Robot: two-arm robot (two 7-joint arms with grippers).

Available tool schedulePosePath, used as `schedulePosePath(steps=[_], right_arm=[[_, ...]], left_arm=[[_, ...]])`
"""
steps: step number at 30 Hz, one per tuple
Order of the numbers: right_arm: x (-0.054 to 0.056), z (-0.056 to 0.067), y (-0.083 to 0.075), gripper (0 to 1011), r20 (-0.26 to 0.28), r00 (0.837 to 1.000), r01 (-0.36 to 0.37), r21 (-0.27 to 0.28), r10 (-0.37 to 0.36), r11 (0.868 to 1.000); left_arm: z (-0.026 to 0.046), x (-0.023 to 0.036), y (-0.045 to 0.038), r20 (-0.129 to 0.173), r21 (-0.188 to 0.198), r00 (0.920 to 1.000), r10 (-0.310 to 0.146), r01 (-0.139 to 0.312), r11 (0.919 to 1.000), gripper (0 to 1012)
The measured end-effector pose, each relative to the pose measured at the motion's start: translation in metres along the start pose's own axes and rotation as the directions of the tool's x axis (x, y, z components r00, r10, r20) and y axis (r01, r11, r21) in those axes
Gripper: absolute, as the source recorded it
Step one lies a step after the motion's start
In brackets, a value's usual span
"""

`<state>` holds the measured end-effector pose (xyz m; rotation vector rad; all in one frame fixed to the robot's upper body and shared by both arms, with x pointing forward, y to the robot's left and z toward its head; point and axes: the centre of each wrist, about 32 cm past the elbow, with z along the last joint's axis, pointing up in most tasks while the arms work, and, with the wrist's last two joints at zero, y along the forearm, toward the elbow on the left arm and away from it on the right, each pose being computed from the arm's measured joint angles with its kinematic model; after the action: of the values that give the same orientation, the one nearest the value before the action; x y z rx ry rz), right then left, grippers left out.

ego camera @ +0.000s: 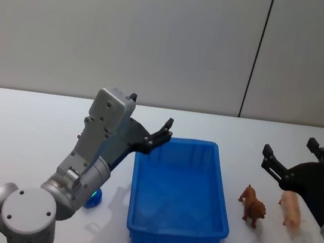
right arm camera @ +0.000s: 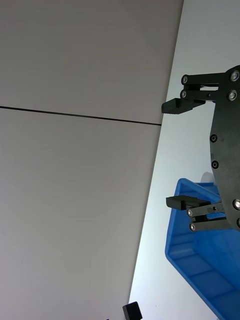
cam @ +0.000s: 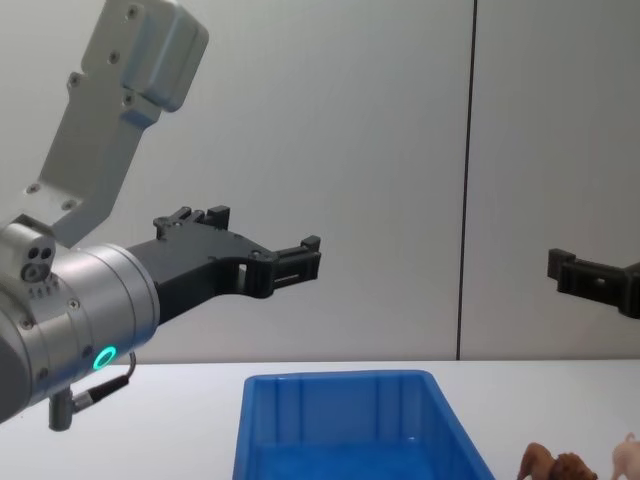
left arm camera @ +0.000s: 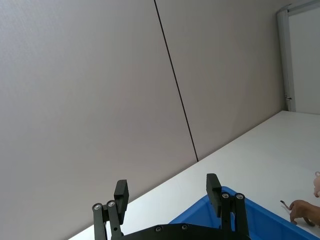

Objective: Pick up the two dolls from the table and place them into the box.

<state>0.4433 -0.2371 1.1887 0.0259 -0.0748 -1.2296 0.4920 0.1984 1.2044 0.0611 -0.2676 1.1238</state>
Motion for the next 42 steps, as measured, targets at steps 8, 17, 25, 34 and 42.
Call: schedulePosePath(steps=[8, 17, 25, 34, 42], right_arm=[[0.0000, 0.0000, 0.0000, 1001, 0.000, 1.000, 0.000, 0.000, 0.000, 1.000], [0.0000, 0.0000, 0.0000, 1001, 0.000, 1.000, 0.000, 0.000, 0.000, 1.000], [0.0000, 0.0000, 0.0000, 1001, 0.000, 1.000, 0.000, 0.000, 0.000, 1.000], [0.0000, 0.0000, 0.0000, 1001, 0.000, 1.000, 0.000, 0.000, 0.000, 1.000], [0.0006, -0.0005, -0.0008, 1001, 0.001, 1.000, 0.001, -0.002, -0.001, 1.000]], left_arm=[[0.0000, 0.0000, 0.0000, 0.000, 0.000, 1.0000, 0.000, 0.000, 1.0000, 1000], [0.0000, 0.0000, 0.0000, 0.000, 0.000, 1.0000, 0.000, 0.000, 1.0000, 1000], [0.0000, 0.0000, 0.0000, 0.000, 0.000, 1.0000, 0.000, 0.000, 1.0000, 1000], [0.0000, 0.0000, 0.0000, 0.000, 0.000, 1.0000, 0.000, 0.000, 1.0000, 1000], [0.0000, 0.0000, 0.0000, 0.000, 0.000, 1.0000, 0.000, 0.000, 1.0000, 1000]])
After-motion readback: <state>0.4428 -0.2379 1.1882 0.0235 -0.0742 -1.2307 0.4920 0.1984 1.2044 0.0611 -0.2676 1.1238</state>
